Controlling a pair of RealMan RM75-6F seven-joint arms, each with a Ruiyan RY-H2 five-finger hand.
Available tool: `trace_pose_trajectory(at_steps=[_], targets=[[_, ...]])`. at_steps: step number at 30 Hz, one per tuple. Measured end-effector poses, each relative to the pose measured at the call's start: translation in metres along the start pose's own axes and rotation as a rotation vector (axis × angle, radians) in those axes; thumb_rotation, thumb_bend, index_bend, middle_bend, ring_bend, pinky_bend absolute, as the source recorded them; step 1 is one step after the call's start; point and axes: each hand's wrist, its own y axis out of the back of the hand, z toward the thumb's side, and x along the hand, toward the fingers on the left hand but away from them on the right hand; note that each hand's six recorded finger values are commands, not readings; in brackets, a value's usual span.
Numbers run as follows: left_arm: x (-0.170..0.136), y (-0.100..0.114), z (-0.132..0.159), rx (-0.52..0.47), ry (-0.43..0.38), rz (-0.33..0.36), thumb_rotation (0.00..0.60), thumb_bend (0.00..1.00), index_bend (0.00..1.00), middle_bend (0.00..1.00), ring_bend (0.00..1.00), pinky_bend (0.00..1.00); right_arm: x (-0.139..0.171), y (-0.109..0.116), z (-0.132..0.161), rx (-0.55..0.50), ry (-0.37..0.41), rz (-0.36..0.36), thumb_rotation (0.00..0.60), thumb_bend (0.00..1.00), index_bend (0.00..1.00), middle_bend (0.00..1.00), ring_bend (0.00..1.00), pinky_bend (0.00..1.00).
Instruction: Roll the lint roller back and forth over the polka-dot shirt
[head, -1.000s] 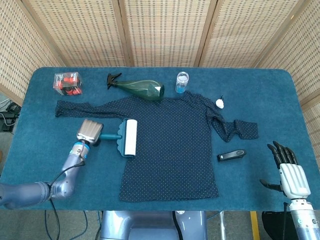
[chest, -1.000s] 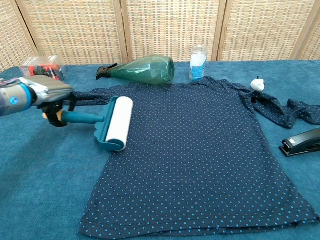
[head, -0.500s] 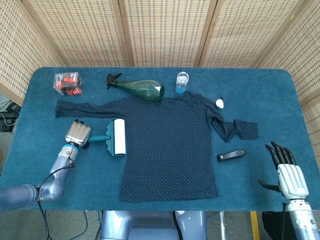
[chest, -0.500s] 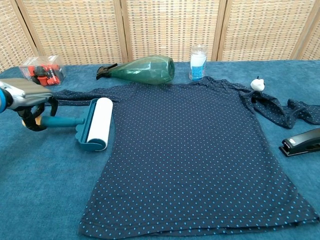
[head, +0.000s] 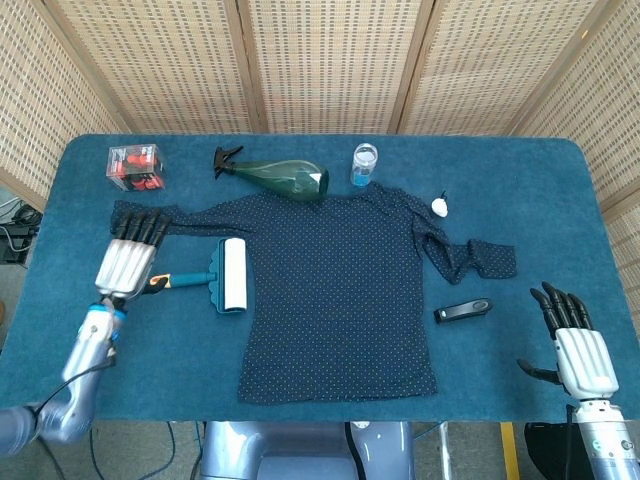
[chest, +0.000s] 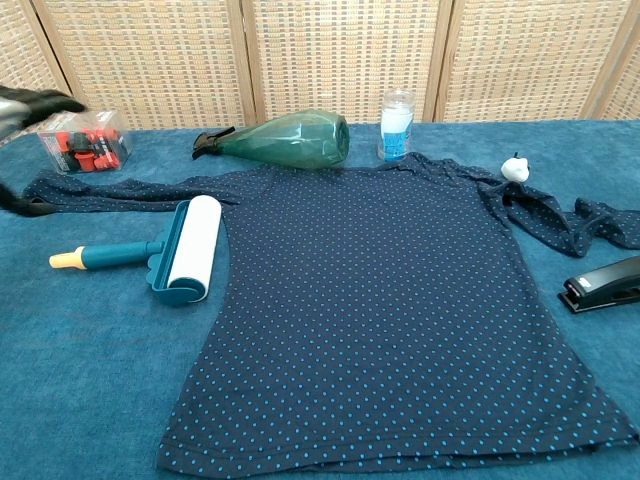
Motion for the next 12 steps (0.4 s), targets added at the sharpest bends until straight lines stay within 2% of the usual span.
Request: trace_pose_trajectory(at_steps=[4,7,12], targets=[[-0.042,-0.004,-0.022,-0.05,0.055,0.043,0.6,0.08,0.0,0.0,0.0,0.0,0.0,0.003,0.0,0.017,0.002,-0.016,0.6,0.12,0.0,0.0,0.0,0.0],[-0.073,-0.012,-0.038,-0.073,0.099,0.035,0.6,0.06,0.0,0.0,0.0,0.0,0.0,0.007,-0.002,0.043,-0.002,-0.033,0.6,0.11,0.0,0.0,0.0,0.0],[-0.115,-0.017,-0.053,-0.1,0.117,0.039,0.6,0.06,0.0,0.0,0.0,0.0,-0.001,0.013,-0.007,0.063,-0.019,-0.058,0.6,0.12,0.0,0.0,0.0,0.0]])
